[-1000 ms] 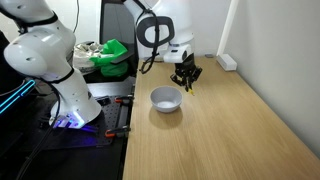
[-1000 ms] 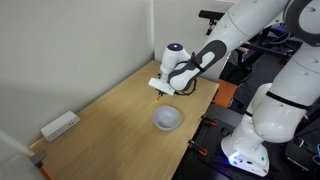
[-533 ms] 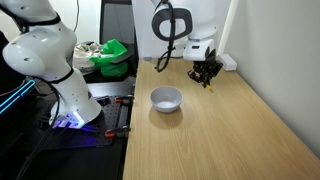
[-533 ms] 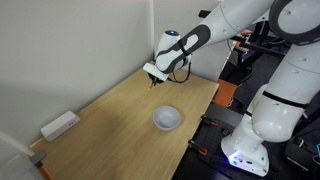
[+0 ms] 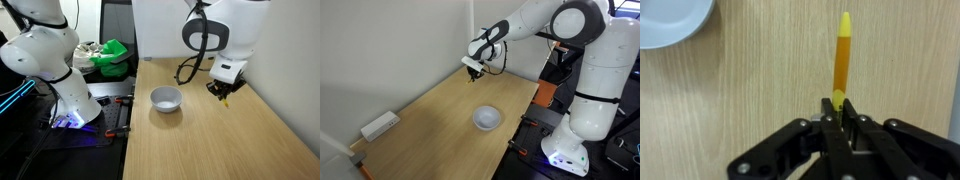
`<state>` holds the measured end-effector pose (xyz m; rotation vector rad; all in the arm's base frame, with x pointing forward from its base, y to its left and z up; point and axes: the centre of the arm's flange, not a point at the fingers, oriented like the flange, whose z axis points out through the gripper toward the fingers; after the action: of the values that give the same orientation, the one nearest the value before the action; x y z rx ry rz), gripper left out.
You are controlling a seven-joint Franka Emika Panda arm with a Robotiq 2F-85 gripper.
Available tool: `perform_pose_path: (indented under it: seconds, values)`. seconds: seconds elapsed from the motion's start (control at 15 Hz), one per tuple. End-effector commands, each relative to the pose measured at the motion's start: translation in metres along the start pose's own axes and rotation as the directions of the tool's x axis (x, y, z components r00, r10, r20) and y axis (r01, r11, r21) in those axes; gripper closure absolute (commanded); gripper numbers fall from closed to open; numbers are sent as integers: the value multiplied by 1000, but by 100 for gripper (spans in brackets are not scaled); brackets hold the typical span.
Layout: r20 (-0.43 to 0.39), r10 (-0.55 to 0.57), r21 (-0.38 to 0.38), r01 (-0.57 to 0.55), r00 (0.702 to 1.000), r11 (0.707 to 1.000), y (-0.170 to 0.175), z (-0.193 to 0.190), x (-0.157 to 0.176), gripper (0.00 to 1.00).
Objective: Take the pen out of the bowl and put it on the table
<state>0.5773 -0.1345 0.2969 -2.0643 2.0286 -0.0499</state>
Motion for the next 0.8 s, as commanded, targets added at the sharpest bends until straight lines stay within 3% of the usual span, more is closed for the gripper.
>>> perform_pose_path:
  seconds: [0.0, 0.2, 0.27, 0.33, 0.47, 0.73]
  values:
    - [34, 38, -17, -38, 999, 999, -37, 25, 26, 97]
    - [32, 52, -20, -52, 998, 998, -49, 47, 34, 97]
    - [32, 48, -27, -47, 998, 999, -50, 54, 33, 86]
    - [25, 41, -29, -40, 999, 999, -50, 59, 30, 61]
    - [6, 27, -42, -27, 1000, 999, -42, 66, 18, 56]
    - [-5, -33, -69, 33, 999, 997, -15, 67, -21, 28]
